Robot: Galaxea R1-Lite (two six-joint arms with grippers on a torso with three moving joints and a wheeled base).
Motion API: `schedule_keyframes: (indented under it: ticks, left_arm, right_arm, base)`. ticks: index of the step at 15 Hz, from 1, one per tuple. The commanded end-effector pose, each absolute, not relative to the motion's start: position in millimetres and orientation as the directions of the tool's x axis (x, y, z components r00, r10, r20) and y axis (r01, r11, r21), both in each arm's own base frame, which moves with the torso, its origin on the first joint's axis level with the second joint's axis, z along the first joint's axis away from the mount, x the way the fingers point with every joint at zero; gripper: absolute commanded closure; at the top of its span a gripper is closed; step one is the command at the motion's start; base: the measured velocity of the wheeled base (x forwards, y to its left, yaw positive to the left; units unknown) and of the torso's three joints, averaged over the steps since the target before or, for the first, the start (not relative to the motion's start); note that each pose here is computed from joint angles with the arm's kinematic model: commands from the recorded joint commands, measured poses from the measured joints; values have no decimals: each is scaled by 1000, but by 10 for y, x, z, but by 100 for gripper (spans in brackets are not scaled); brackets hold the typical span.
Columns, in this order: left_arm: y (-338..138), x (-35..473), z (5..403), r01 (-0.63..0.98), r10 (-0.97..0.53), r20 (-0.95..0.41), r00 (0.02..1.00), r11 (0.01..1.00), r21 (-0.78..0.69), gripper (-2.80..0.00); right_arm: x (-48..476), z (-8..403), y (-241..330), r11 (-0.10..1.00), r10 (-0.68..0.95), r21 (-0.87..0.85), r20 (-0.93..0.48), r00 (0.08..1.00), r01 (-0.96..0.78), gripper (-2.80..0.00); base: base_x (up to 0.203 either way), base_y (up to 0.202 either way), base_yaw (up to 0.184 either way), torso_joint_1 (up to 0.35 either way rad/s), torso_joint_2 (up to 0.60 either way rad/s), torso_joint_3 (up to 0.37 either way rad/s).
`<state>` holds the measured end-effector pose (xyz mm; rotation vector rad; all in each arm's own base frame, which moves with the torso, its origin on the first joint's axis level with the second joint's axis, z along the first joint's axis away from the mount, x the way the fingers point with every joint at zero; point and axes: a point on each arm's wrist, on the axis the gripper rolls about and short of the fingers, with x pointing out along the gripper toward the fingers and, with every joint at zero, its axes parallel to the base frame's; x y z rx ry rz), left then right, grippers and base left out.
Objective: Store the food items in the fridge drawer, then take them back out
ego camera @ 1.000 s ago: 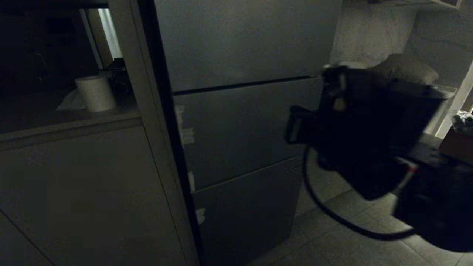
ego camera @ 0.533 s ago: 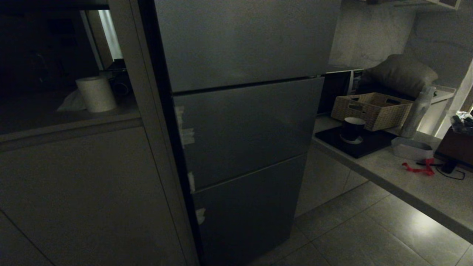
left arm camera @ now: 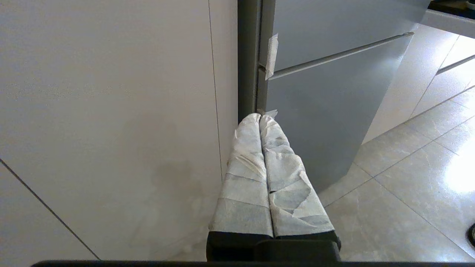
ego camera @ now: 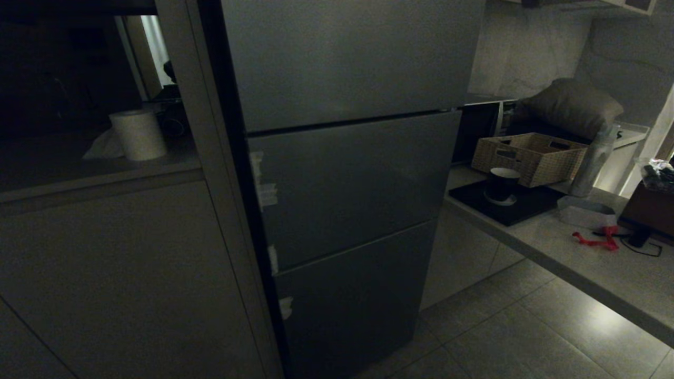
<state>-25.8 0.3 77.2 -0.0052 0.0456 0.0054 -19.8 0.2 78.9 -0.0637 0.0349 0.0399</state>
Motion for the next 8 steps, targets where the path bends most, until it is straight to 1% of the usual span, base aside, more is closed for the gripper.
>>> schedule_keyframes:
  ticks: [1, 5, 7, 8]
  left_arm:
    - [3, -257, 772, -6, 6, -48, 999, 1000, -6, 0]
    - [3, -257, 772, -6, 6, -48, 999, 1000, -6, 0]
    - [3, -257, 772, -6, 6, -48, 999, 1000, -6, 0]
    - [3, -258, 771, -6, 6, -46, 999, 1000, -6, 0]
  right_arm:
    - [-230, 757, 4, 998, 32, -57, 2, 999, -32, 0]
    - [-232, 757, 6, 995, 44, -93, -1, 999, -44, 0]
    - [-231, 754, 9, 989, 59, -139, -2, 998, -59, 0]
    - [-231, 754, 6, 990, 41, -138, -1, 999, -41, 0]
  base:
    - [0, 0, 0, 0, 0, 0]
    - [0, 0, 0, 10, 2, 1]
    - [0, 0, 0, 0, 0, 0]
    - [0, 0, 0, 0, 0, 0]
